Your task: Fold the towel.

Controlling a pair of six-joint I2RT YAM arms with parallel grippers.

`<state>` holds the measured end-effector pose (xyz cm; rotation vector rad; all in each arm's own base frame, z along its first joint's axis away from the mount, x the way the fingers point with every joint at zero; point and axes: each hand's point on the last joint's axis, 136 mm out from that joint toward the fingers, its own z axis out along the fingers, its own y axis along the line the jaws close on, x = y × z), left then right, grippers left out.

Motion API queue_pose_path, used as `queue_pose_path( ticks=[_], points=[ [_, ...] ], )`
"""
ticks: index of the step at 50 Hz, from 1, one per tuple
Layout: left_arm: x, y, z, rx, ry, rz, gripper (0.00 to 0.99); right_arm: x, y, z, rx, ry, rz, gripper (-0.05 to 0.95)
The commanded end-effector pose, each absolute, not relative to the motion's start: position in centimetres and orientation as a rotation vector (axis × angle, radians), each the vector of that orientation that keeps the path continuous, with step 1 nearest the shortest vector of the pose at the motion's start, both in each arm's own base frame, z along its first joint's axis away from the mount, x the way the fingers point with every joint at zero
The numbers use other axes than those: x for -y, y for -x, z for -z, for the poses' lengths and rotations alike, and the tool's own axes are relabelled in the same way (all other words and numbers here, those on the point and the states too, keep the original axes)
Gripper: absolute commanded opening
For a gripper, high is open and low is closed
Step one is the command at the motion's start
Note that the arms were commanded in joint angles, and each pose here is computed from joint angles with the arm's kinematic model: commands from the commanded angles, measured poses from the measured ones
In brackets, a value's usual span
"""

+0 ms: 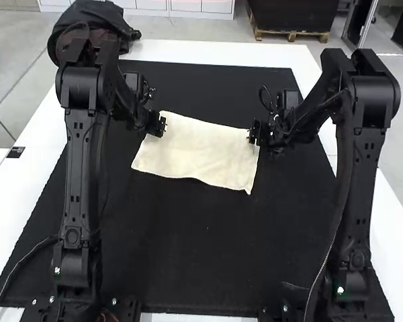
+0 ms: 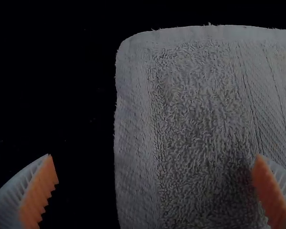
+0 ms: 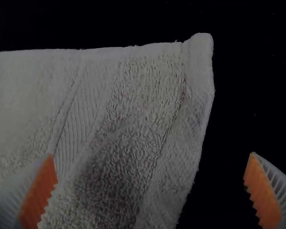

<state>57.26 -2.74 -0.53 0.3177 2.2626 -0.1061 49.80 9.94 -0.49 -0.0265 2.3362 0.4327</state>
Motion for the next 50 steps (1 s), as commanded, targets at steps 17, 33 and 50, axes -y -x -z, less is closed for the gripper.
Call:
queue_pose_path(
  ticks=[17, 33, 50],
  points=[
    [2.7, -57.8, 2.8, -2.268, -0.320, 0.104, 0.479, -12.1, -50.1, 1.5, -2.345, 0.119, -0.451, 0.53],
    [1.8, -58.5, 4.4, -2.263, -0.294, 0.063, 0.025, -11.9, -49.6, 1.9, -2.355, 0.105, -0.453, -0.02],
    [0.9, -59.3, 1.0, -2.218, -0.271, 0.069, 0.025, -10.1, -50.2, -4.1, -2.238, 0.049, -0.450, -0.02]
  ],
)
